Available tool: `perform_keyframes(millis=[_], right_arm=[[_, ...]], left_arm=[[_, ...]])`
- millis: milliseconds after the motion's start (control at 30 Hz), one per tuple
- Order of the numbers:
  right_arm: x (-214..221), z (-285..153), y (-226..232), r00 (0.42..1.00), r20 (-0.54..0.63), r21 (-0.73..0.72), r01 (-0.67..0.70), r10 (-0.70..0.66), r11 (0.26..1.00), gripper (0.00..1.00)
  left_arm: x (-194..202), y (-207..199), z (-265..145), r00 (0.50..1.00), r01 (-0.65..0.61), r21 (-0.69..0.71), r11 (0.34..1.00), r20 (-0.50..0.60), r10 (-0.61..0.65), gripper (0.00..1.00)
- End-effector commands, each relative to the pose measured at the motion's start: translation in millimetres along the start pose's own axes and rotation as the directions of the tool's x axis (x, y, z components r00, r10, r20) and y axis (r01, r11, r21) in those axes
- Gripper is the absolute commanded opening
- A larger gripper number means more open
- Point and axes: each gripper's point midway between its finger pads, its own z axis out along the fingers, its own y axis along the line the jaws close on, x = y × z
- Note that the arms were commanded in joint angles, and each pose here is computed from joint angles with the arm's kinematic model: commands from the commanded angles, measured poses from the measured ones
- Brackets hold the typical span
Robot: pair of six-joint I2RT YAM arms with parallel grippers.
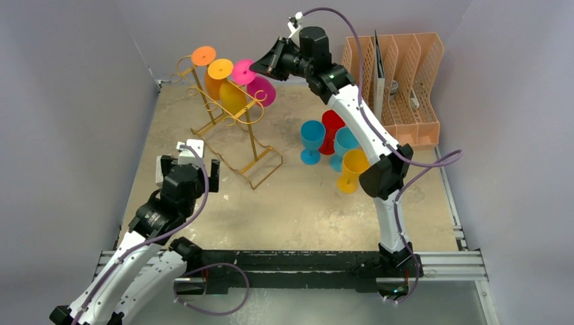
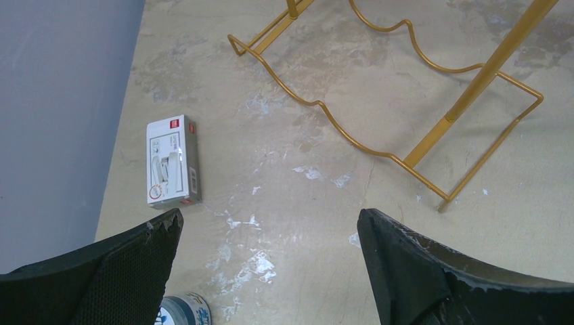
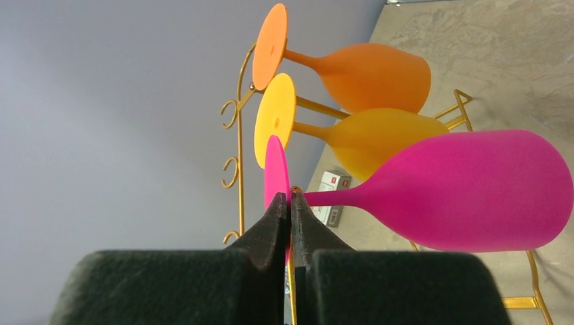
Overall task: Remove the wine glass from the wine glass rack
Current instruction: Pick up the wine glass from the wine rack, then place the wine glass at the center of the board.
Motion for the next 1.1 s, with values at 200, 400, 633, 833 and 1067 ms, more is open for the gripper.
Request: perform_keyframes(millis=[200, 400, 633, 833, 1067], right_arm=[[-32, -51, 42, 0.988, 0.114, -0.036, 0.111, -0.106, 0.993, 0.0], [-31, -71, 37, 0.981, 0.123, -0.004, 0.152, -0.15, 0.988, 0.0], [-22, -101, 21, 0.965, 0.141, 0.075, 0.212, -0.221, 0.974, 0.0], [-6, -131, 25, 0.941, 0.124, 0.063, 0.311, -0.316, 0.948, 0.0], [22, -159, 34, 0.898, 0.063, -0.019, 0.438, -0.436, 0.899, 0.0]], left_arm=[[-19, -2, -4, 0.998, 0.042, 0.022, 0.999, 0.04, -0.043, 1.0], [-16, -12, -5, 0.998, 0.054, 0.071, 0.996, 0.009, -0.054, 1.0], [-21, -24, -6, 0.997, 0.08, 0.127, 0.989, 0.003, -0.081, 1.0], [-23, -50, -14, 0.99, 0.143, 0.264, 0.954, -0.027, -0.141, 1.0], [-34, -78, -43, 0.959, 0.283, 0.433, 0.856, -0.099, -0.267, 1.0]])
